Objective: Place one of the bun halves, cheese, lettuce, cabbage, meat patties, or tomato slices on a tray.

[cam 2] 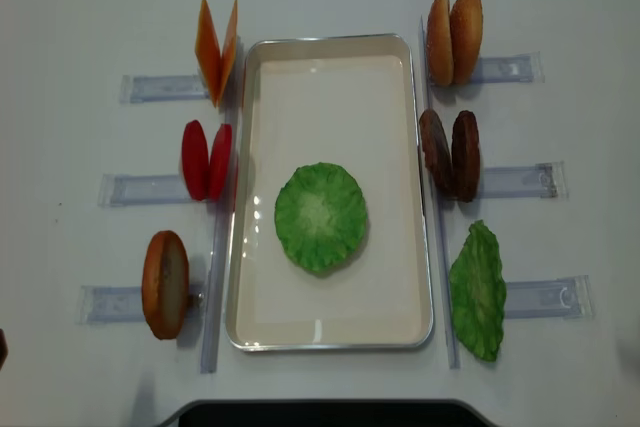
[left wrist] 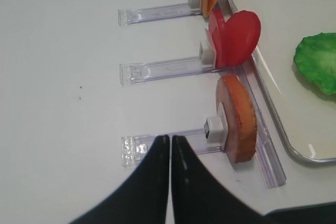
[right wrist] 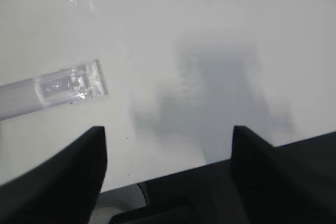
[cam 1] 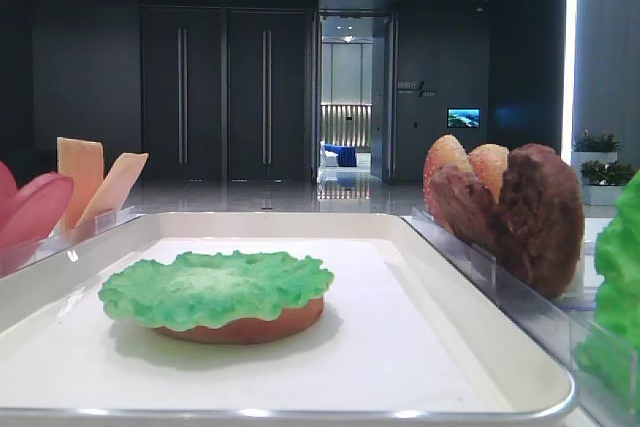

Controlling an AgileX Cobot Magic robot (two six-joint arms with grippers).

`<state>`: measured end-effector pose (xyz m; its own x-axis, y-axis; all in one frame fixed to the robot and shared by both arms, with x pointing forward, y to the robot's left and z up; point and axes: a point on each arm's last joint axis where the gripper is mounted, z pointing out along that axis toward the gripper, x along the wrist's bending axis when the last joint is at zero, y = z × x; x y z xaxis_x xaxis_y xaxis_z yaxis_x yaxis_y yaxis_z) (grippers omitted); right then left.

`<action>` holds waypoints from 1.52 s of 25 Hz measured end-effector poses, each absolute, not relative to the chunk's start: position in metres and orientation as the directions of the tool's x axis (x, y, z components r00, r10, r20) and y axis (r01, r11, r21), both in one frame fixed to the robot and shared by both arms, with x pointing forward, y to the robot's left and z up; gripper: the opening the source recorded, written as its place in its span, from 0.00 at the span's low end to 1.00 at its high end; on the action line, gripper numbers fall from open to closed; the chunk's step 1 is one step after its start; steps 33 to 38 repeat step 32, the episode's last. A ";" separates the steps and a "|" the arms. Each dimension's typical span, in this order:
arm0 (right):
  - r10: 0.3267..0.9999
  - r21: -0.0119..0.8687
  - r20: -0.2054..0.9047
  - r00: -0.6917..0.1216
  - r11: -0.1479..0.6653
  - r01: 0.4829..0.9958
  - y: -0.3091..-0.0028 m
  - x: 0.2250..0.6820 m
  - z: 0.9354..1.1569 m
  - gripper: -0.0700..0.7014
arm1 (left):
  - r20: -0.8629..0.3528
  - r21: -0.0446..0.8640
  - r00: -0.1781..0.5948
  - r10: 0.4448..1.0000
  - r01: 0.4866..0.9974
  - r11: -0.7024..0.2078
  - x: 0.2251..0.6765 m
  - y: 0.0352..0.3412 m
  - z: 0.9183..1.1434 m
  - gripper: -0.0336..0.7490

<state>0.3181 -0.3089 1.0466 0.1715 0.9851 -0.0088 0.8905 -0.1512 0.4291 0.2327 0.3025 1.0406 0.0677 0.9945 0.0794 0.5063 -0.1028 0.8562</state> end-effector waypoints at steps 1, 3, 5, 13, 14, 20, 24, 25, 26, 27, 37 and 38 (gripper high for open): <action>0.986 0.458 -0.002 0.166 -0.146 0.877 -0.308 0.311 1.044 0.71 | 0.079 0.856 0.068 0.995 0.506 -0.103 0.233 0.303 1.041 0.04; 0.989 0.537 0.007 0.150 -0.130 0.834 -0.306 0.293 1.042 0.71 | 0.079 0.856 0.068 0.995 0.506 -0.103 0.233 0.303 1.041 0.04; 0.993 0.624 0.021 0.116 -0.104 0.775 -0.303 0.281 1.045 0.71 | 0.079 0.856 0.068 0.995 0.506 -0.103 0.233 0.303 1.041 0.04; 0.998 0.836 0.018 0.059 -0.047 0.546 -0.297 0.236 1.050 0.71 | 0.079 0.856 0.069 0.994 0.506 -0.103 0.233 0.303 1.041 0.04; 0.998 0.851 0.018 0.058 -0.045 0.524 -0.296 0.232 1.049 0.71 | 0.079 0.856 0.069 0.994 0.506 -0.103 0.233 0.303 1.041 0.04; 0.998 0.861 0.017 0.058 -0.044 0.507 -0.296 0.229 1.049 0.71 | 0.079 0.856 0.069 0.994 0.506 -0.103 0.233 0.303 1.041 0.04; 0.998 0.861 0.017 0.058 -0.044 0.507 -0.296 0.229 1.048 0.71 | 0.079 0.856 0.069 0.994 0.506 -0.103 0.233 0.303 1.041 0.04; 0.998 0.861 0.017 0.058 -0.044 0.507 -0.296 0.229 1.048 0.71 | 0.079 0.856 0.069 0.994 0.506 -0.103 0.233 0.303 1.041 0.04; 0.998 0.861 0.017 0.058 -0.044 0.507 -0.296 0.229 1.048 0.71 | 0.079 0.856 0.069 0.994 0.506 -0.103 0.233 0.303 1.041 0.04; 0.998 0.861 0.017 0.058 -0.044 0.507 -0.296 0.229 1.048 0.71 | 0.079 0.856 0.069 0.994 0.506 -0.103 0.233 0.303 1.041 0.04; 0.998 0.861 0.017 0.058 -0.044 0.507 -0.296 0.229 1.048 0.71 | 0.079 0.856 0.069 0.994 0.506 -0.103 0.233 0.303 1.041 0.04; 0.998 0.861 0.017 0.058 -0.044 0.507 -0.296 0.229 1.048 0.71 | 0.079 0.856 0.069 0.994 0.506 -0.103 0.233 0.303 1.041 0.04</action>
